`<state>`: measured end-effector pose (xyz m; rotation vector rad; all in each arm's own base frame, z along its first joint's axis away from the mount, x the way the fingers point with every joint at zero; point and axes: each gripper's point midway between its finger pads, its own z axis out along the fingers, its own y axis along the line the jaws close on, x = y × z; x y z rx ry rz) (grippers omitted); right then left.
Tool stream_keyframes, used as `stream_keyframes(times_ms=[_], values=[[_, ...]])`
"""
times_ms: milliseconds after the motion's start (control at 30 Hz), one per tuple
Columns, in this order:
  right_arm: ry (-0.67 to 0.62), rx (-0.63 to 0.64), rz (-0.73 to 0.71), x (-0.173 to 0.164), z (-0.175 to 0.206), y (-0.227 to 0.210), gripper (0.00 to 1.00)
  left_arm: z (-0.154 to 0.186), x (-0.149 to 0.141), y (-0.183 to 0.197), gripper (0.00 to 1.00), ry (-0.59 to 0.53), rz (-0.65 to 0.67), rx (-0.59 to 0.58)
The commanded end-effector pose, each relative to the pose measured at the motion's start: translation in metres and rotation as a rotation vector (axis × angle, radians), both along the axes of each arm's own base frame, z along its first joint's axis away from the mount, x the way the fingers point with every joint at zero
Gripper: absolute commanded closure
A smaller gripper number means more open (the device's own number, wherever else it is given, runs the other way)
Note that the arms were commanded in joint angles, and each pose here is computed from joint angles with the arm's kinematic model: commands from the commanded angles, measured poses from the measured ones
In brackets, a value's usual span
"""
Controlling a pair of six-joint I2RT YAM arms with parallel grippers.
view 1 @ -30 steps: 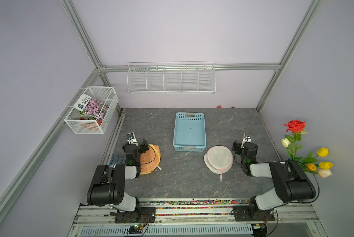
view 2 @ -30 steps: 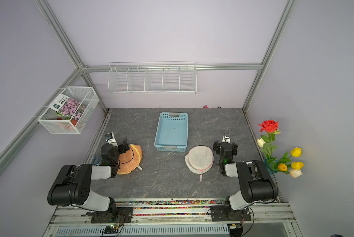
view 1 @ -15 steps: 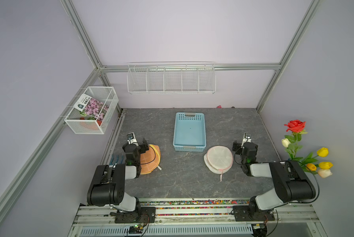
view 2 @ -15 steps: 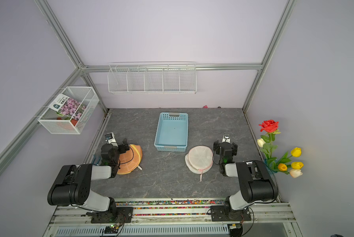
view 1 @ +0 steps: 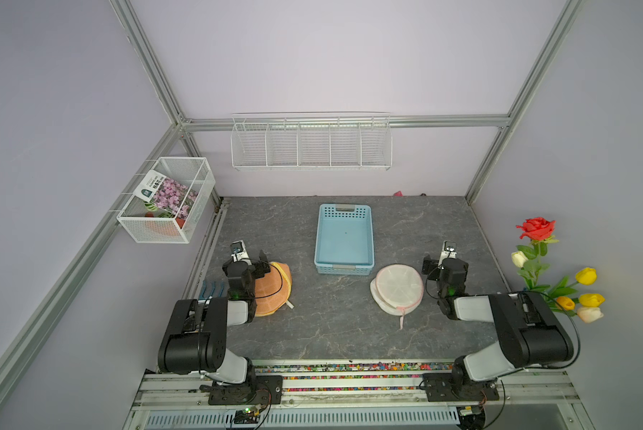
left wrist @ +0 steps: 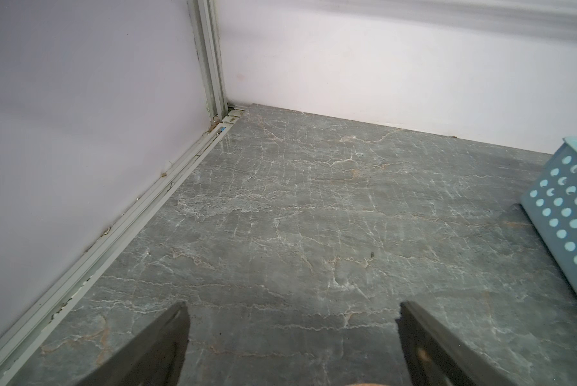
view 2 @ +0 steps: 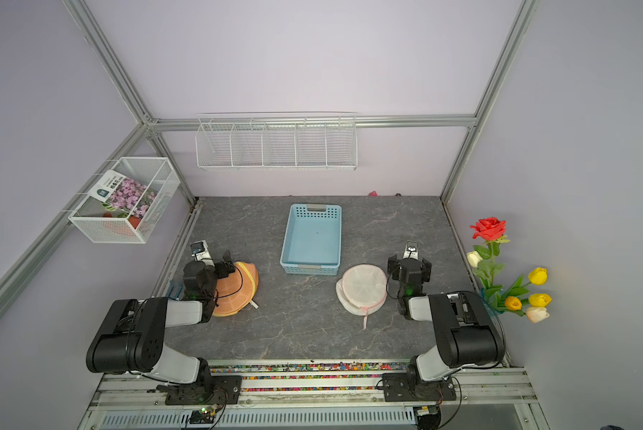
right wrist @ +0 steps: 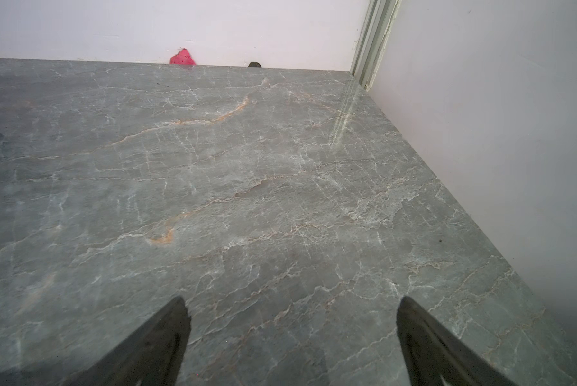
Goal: Turn the laundry bag inside out
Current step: Reset both arms
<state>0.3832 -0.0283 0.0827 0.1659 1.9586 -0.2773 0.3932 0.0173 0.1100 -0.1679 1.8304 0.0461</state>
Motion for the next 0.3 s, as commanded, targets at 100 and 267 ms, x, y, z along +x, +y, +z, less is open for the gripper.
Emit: stream_keyframes(times_ms=[100, 267], values=[[-0.028, 0.018, -0.002, 0.0052, 0.0101, 0.0004, 0.01, 0.0089, 0.0052, -0.001, 0.0, -0.019, -0.003, 0.01], [-0.031, 0.019, 0.001, 0.0044, 0.0104, 0.0015, 0.01, 0.0086, 0.0051, -0.0011, 0.0, -0.018, -0.003, 0.01]])
